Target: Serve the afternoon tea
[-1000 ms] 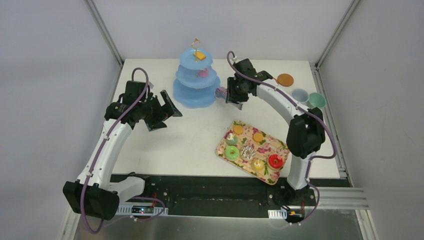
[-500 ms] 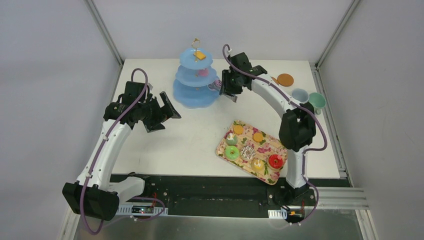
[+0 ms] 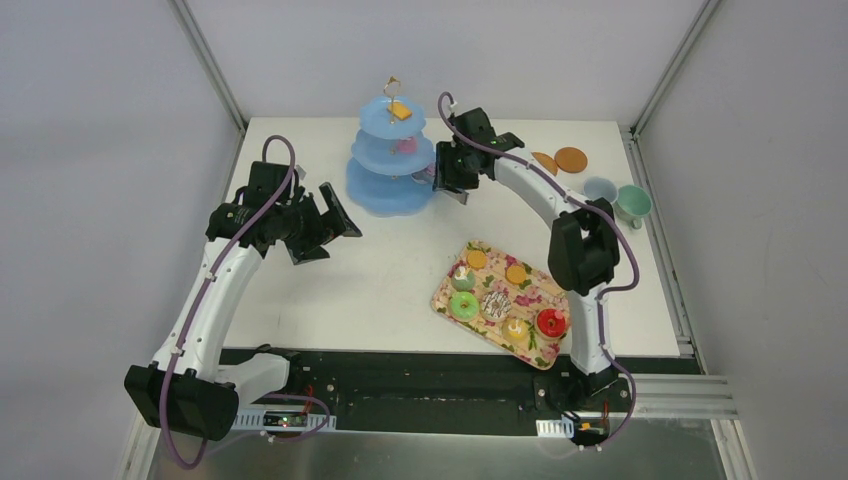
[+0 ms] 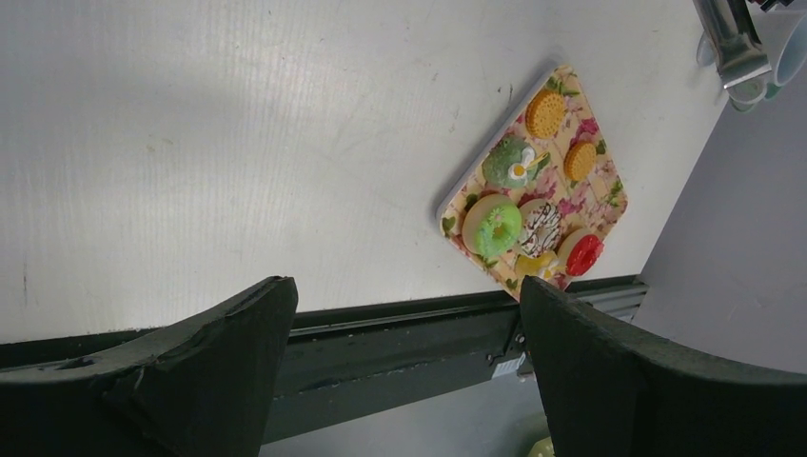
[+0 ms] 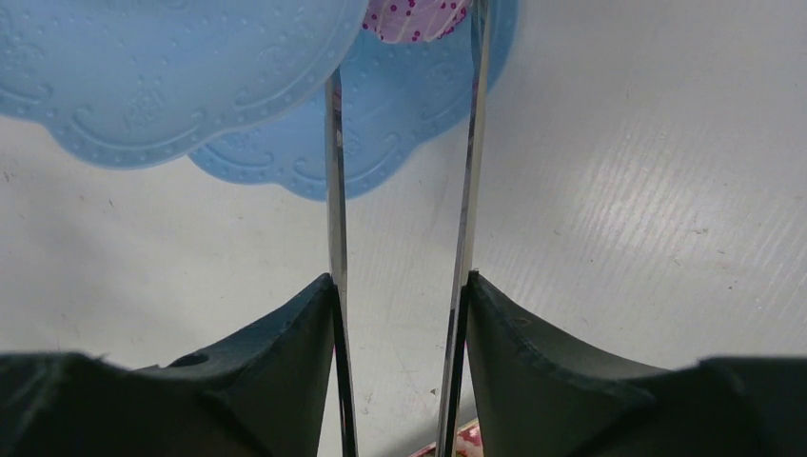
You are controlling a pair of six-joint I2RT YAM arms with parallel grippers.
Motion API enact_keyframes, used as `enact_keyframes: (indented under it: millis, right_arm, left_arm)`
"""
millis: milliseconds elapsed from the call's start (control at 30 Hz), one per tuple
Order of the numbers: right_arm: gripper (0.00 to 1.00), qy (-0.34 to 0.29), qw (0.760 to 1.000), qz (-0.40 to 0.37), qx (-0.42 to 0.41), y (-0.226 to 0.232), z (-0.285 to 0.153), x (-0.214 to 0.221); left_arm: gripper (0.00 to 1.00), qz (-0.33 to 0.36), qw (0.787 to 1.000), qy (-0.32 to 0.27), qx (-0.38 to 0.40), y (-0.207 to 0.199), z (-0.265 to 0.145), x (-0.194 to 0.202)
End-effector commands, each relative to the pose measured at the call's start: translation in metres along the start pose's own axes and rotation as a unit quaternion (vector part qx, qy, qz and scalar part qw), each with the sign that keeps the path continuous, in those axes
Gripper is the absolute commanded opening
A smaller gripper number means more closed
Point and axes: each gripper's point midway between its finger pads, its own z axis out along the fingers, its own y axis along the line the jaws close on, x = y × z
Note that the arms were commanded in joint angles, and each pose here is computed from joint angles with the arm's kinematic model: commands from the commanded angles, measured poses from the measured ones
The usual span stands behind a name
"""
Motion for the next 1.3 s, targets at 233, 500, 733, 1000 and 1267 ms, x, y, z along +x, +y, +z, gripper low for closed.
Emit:
enact_keyframes:
  millis: [233, 500, 733, 1000, 1267]
  right_arm:
    - [0.60, -0.038, 0.999, -0.015, -0.018, 0.013, -0.010, -0.030]
    - [0.56, -0.013, 1.000, -0.016, -0.017, 0.014, -0.037, -0.018]
    - [0.55, 0.013, 1.000, -0.010, -0.003, 0.004, -0.075, 0.018]
    - [0.55, 0.011, 1.000, -0.009, 0.016, -0.007, -0.141, 0.049]
    - [0.54, 0.075, 0.997, -0.015, 0.028, -0.025, -0.199, 0.123]
  left_arm:
    - [0.91, 0.013, 1.000, -0.014, 0.004, -0.007, -0.008, -0.009]
    - [0.91, 0.006, 1.000, -0.015, 0.008, -0.008, -0.003, -0.010]
    - [0.91, -0.002, 1.000, -0.014, 0.017, -0.009, 0.003, -0.009]
    - [0.91, -0.002, 1.000, -0.009, 0.030, -0.015, 0.010, -0.013]
    - [0.91, -0.003, 0.999, -0.008, 0.041, -0.018, 0.018, -0.015]
